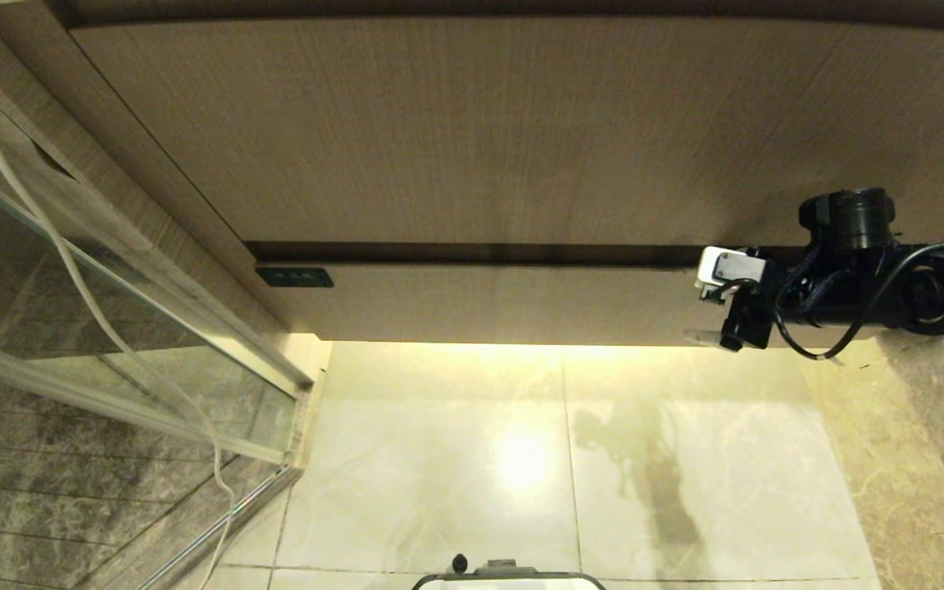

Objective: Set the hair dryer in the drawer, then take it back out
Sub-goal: Pull open the drawer

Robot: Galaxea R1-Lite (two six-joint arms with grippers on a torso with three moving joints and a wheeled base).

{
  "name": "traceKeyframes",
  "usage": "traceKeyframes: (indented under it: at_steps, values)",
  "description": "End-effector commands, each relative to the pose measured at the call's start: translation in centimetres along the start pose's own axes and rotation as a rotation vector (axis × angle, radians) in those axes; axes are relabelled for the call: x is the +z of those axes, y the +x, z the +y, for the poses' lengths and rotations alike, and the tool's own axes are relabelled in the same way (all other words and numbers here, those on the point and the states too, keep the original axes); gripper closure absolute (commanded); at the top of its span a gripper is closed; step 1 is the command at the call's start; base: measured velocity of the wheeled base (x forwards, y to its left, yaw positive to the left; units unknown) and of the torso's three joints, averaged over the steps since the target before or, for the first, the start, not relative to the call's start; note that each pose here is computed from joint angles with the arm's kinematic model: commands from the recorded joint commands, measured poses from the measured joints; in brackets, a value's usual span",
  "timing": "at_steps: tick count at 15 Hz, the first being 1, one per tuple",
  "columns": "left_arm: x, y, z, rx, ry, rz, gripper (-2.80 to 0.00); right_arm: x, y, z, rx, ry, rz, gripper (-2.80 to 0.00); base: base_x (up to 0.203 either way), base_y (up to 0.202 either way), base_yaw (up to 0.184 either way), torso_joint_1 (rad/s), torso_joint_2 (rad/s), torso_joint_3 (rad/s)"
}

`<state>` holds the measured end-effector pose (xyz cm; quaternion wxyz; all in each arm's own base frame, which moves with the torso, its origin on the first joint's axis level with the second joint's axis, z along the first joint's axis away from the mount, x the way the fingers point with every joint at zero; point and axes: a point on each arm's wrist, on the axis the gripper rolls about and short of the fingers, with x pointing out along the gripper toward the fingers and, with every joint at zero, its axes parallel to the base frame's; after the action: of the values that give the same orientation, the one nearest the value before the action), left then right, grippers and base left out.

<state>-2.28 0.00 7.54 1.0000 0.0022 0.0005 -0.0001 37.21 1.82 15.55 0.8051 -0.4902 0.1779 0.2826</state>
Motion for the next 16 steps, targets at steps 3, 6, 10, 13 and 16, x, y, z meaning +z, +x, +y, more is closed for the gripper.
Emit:
traceKeyframes:
  at_steps: [3, 6, 10, 13, 16]
  values:
    - [0.0, 0.0, 0.0, 0.0, 0.0, 0.002, 0.0, 0.0, -0.1, 0.0, 0.006, 0.011, 0.003, -2.8, 0.0, 0.0, 0.0, 0.0, 0.0, 0.0]
    - [0.0, 0.0, 0.0, 0.0, 0.0, 0.002, 0.0, -0.1, -0.6, 0.4, 0.034, 0.02, 0.017, -2.8, 0.0, 0.0, 0.0, 0.0, 0.0, 0.0]
    - [0.0, 0.0, 0.0, 0.0, 0.0, 0.002, 0.0, 0.1, -0.8, 0.3, 0.031, 0.022, 0.008, -2.8, 0.0, 0.0, 0.0, 0.0, 0.0, 0.0]
    - [0.0, 0.0, 0.0, 0.0, 0.0, 0.001, 0.0, 0.1, -1.8, 0.7, 0.032, 0.023, 0.005, -2.8, 0.0, 0.0, 0.0, 0.0, 0.0, 0.0]
    - [0.0, 0.0, 0.0, 0.0, 0.0, 0.002, 0.0, -0.1, -4.1, 1.4, 0.049, 0.089, 0.021, -2.8, 0.0, 0.0, 0.0, 0.0, 0.0, 0.0]
